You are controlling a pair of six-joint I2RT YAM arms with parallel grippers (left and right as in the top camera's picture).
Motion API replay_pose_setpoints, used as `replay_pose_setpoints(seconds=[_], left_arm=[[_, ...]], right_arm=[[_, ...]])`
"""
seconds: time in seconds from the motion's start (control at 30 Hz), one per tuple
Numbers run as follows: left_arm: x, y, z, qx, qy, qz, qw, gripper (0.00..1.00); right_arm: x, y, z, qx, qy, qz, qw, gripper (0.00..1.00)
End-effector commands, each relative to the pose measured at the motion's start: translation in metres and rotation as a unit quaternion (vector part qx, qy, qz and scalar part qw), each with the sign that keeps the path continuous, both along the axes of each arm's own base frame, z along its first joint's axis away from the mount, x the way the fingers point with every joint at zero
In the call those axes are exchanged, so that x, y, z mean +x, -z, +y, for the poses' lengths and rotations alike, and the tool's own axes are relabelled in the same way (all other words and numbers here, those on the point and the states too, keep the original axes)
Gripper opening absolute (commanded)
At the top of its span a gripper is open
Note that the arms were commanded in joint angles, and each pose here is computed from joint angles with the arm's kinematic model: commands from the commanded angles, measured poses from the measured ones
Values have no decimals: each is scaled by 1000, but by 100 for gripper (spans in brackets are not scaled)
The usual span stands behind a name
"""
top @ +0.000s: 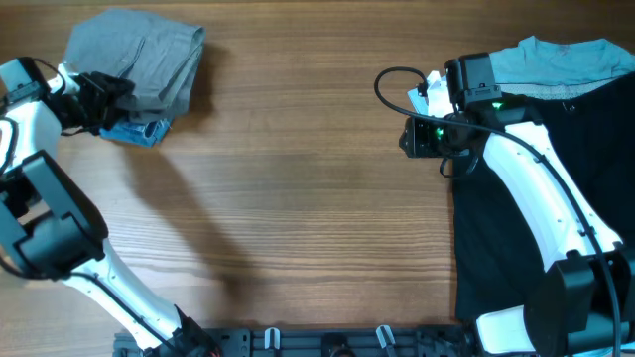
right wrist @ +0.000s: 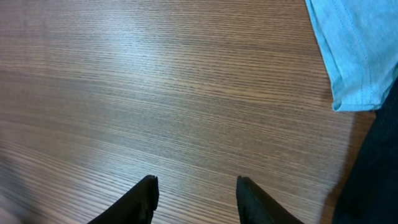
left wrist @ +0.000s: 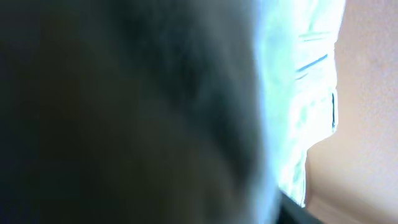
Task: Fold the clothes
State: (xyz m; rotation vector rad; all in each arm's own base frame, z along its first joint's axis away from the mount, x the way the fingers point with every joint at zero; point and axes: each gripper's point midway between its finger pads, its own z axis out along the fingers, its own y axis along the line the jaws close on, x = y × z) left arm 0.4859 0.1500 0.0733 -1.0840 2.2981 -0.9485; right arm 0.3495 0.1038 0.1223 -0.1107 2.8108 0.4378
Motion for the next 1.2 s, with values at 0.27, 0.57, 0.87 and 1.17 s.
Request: replay_pose_setpoints(seconds=[0.27, 0.57, 0.87, 1.17], left_arm=[[-6, -121, -12, 294, 100, -108, 944, 4], [-25, 47, 6, 329, 81, 153, 928, 10], [-61, -275, -64, 421, 155, -182, 875, 9], [-230, -313, -131, 406, 210, -157, 875, 100]], right_arm=[[1, -1, 1, 4, 0, 0, 1000, 50], [-10, 2, -1, 0, 0, 24, 1000, 50], [-25, -117, -4, 25, -10, -158, 987, 56], [-127, -257, -20, 63, -9, -402, 914, 100]])
